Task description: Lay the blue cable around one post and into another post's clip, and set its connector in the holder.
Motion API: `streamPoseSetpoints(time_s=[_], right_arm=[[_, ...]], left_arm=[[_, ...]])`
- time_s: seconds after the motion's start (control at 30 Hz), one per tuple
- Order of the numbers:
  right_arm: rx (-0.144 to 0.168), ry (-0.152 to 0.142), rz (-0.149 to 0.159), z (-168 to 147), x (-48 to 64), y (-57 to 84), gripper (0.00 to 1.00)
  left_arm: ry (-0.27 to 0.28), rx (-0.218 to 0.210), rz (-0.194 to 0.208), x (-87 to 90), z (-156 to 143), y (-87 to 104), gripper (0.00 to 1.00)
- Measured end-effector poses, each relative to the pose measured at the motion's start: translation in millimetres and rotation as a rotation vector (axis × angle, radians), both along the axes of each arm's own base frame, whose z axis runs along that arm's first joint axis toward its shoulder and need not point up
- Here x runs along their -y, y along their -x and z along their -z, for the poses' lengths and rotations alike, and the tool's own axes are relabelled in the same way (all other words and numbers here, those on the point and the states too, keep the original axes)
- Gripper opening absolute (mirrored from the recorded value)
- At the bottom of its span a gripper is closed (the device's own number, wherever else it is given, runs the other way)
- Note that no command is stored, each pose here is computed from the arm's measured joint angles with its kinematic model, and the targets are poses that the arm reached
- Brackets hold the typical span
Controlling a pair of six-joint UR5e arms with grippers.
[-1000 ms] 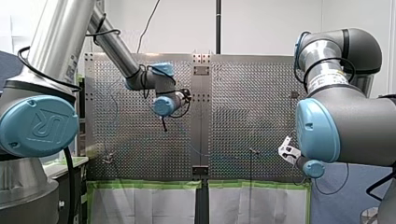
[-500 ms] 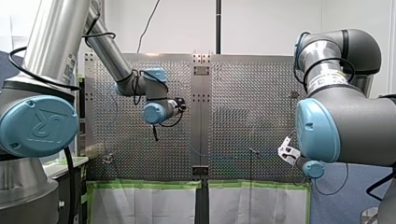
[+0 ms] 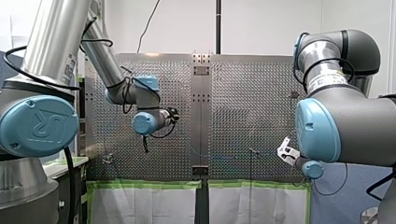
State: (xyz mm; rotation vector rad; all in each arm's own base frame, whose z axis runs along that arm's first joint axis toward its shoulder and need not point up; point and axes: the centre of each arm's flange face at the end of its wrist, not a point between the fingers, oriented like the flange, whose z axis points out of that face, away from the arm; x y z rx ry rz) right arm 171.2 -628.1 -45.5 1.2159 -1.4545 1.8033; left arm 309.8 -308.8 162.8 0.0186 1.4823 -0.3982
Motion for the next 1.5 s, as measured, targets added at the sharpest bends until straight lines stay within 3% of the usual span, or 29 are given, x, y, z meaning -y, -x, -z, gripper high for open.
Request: streamPoseSetpoints(time_s=[0.27,0.8,0.97,1.1,1.27,1.5], right_arm=[[0.000,-0.001,-0.002,0,-0.4,-1.0,0.00],[-0.002,0.002,-0.009,1,-1.3,-6.0,0.00],[-0.006,0.010,-0.003,0,-0.5,-5.6,0.00],[-0.016,0.021,0.027,-1,2.4,0.7,0.00],[-0.038,0.026,0.048,-6,5.1,7.3,0.00],[-0.075,0.034,0.058,-31,8.4,6.1,0.00]], left_arm=[[0.022,-0.023,-0.014,-14.0,21,17.4,1.00],[-0.038,-0.130,0.007,-35.2,81,57.4,1.00],[-0.039,-0.133,0.009,-32.2,83,52.5,1.00],[-0.023,-0.124,0.023,-26.6,80,45.5,1.00],[-0.013,-0.119,0.055,-19.0,77,38.8,1.00],[-0.024,-0.132,0.052,-19.3,78,38.6,1.00]])
